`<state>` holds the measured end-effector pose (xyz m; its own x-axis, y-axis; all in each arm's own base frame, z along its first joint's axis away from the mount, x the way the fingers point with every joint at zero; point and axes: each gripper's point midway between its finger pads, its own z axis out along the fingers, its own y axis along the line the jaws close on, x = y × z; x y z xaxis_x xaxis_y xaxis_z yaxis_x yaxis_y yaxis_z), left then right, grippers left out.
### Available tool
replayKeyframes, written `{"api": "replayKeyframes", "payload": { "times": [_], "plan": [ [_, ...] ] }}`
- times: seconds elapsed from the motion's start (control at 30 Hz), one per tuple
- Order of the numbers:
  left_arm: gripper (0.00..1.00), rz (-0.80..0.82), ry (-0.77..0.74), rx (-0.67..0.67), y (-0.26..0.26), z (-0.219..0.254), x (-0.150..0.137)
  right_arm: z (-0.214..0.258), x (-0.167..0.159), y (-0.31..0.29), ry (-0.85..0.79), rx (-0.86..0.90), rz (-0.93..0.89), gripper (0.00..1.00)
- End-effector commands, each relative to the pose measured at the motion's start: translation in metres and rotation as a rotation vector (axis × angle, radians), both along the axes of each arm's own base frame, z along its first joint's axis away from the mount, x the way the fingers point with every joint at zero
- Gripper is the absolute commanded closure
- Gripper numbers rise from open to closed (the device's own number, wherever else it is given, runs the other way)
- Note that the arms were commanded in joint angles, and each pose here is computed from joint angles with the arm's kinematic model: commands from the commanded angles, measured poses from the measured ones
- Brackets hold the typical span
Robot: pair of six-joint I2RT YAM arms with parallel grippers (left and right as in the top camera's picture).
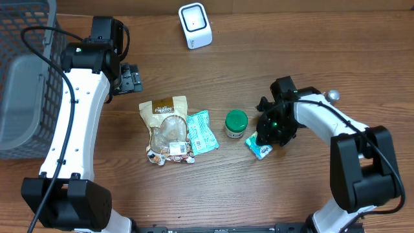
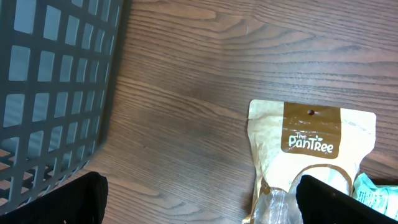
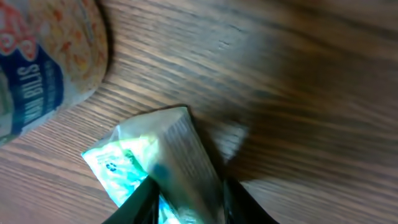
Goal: Scan the item barcode
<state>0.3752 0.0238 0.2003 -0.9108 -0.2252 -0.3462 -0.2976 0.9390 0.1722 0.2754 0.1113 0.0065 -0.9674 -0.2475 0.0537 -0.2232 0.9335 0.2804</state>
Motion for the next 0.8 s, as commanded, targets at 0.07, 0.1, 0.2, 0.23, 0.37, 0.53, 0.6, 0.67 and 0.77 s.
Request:
{"api": "replayKeyframes", "payload": {
  "times": [0.07, 0.1, 0.2, 0.23, 0.37, 0.53, 0.6, 0.67, 0.77],
  "plan": [
    [0.00, 0.002, -0.009, 0.014, 0.004, 0.004, 0.003, -0.004, -0.005, -0.010, -0.009, -0.050, 0.005, 0.96],
    [0.00, 0.002, -0.009, 0.014, 0.004, 0.004, 0.003, -0.004, -0.004, -0.011, -0.008, -0.049, 0.000, 0.96],
    [0.01, 0.002, -0.009, 0.014, 0.004, 0.004, 0.003, 0.004, 0.001, -0.011, 0.003, -0.010, -0.045, 0.96],
    [0.00, 0.002, -0.009, 0.014, 0.004, 0.004, 0.003, 0.009, 0.003, -0.010, 0.008, 0.016, -0.061, 0.96],
    [0.00, 0.002, -0.009, 0.014, 0.004, 0.004, 0.003, 0.033, 0.013, -0.006, 0.027, 0.127, -0.119, 0.96],
    [0.00, 0.002, -0.009, 0.014, 0.004, 0.004, 0.003, 0.071, 0.025, -0.006, -0.025, 0.215, -0.159, 0.96],
    [0.00, 0.002, -0.009, 0.014, 0.004, 0.004, 0.003, 0.087, 0.028, -0.005, -0.060, 0.240, -0.164, 0.96],
    [0.00, 0.002, -0.009, 0.014, 0.004, 0.004, 0.003, 0.103, 0.028, -0.002, -0.098, 0.273, -0.160, 0.96],
    [0.00, 0.002, -0.009, 0.014, 0.004, 0.004, 0.003, 0.129, 0.025, 0.002, -0.166, 0.309, -0.150, 0.96]
  ]
}}
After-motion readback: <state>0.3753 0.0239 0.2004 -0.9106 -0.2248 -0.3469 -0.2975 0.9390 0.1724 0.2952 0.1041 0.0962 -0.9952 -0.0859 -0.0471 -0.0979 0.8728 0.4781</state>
